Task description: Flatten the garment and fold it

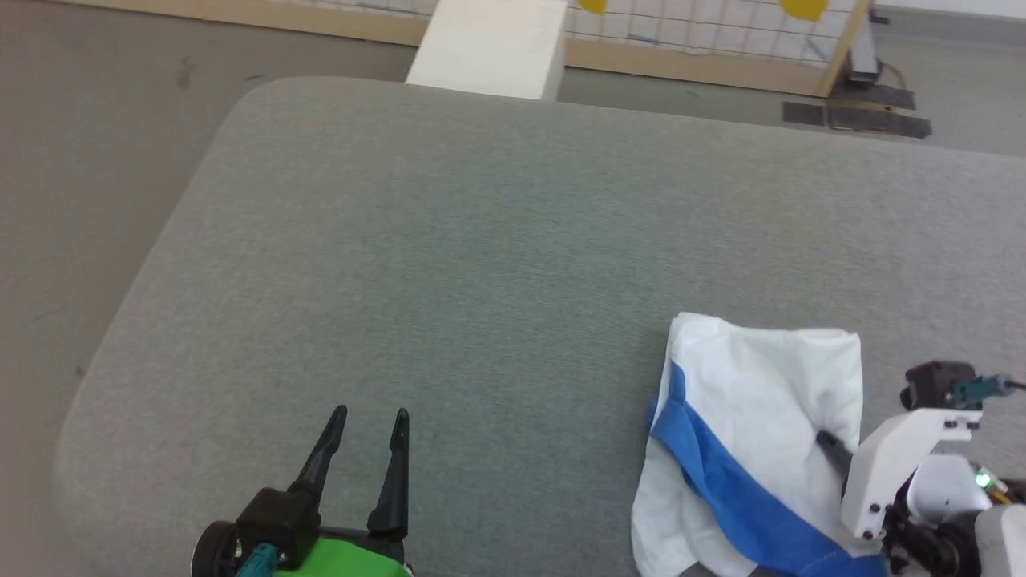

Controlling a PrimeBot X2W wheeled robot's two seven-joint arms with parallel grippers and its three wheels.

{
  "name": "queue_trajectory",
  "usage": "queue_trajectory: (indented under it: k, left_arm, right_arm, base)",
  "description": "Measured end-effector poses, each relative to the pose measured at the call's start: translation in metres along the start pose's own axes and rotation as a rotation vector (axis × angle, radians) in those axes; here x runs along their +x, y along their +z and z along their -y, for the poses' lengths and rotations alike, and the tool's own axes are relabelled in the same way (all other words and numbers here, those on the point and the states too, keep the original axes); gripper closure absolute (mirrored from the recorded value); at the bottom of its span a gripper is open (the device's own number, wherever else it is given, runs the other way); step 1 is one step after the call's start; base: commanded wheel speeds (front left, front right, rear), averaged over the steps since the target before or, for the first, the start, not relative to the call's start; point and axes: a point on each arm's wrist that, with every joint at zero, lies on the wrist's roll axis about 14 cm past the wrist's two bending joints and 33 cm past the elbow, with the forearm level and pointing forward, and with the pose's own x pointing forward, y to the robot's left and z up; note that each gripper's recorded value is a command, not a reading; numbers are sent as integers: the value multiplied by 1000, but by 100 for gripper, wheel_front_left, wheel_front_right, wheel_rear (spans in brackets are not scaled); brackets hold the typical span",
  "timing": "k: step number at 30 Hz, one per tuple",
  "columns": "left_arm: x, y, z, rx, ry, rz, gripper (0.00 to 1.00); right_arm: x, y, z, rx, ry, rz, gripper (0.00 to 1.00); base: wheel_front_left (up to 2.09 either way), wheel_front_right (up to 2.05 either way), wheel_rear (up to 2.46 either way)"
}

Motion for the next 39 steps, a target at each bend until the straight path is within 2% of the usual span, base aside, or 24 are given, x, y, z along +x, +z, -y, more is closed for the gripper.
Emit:
queue_trajectory:
  k: [8,21,27,39]
  left_arm:
    - [20,2,22,4,-82,13,0]
    - [70,-15,56,1,-208,-7,0]
    - [91,-30,69,-12,-251,-29,0]
    - [121,-60,78,21,-318,-65,0]
  right_arm:
    - [-20,36,40,-98,-102,77,100]
    - [-42,78,132,-214,-353,49,100]
    - [-53,87,187,-256,-507,1,100]
    - [-58,101,253,-352,-693,-62,100]
  base:
    - [0,0,0]
    - [0,0,0]
    - [0,0,0]
    - [0,0,0]
